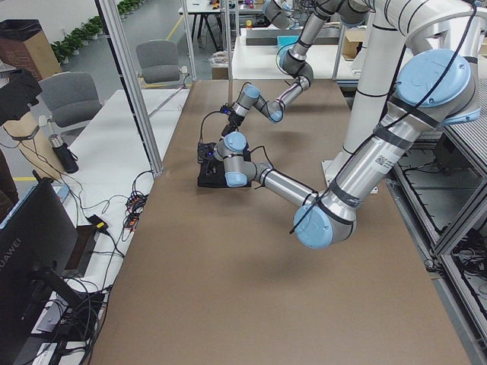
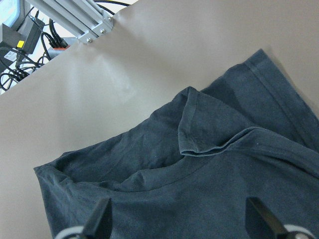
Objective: Fold clothes
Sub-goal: 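Open the left gripper and withdraw it while the right gripper releases and lifts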
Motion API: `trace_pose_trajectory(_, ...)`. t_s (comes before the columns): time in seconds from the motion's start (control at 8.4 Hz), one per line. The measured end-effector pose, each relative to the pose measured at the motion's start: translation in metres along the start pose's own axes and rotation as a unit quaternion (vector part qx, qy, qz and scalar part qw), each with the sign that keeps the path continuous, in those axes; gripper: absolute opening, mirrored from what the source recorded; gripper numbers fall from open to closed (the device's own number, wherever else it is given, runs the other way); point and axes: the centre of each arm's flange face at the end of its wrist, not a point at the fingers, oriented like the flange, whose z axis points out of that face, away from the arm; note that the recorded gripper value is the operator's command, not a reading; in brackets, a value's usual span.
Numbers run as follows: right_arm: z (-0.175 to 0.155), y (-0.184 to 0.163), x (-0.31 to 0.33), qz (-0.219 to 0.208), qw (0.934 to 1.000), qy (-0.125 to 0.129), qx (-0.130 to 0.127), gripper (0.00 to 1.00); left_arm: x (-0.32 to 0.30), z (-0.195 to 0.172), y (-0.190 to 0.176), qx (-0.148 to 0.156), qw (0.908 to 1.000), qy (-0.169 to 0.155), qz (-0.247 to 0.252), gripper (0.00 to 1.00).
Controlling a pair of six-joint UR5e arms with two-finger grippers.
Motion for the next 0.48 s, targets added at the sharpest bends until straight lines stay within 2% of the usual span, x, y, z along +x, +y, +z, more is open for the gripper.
trace_pose_trajectory(0.24, 0.01, 0.005, -0.018, -0.057, 0.9973, 0.046, -0.007, 0.94, -0.032, -0.016, -0.029, -0.005, 0.9994, -0.014, 0.032, 0.95)
trace_pose_trajectory(0.48, 0.046, 0.008, -0.041, -0.08, 0.9925, 0.091, -0.014, 0.94, -0.045, -0.031, -0.051, -0.01, 0.9988, -0.015, 0.045, 0.95)
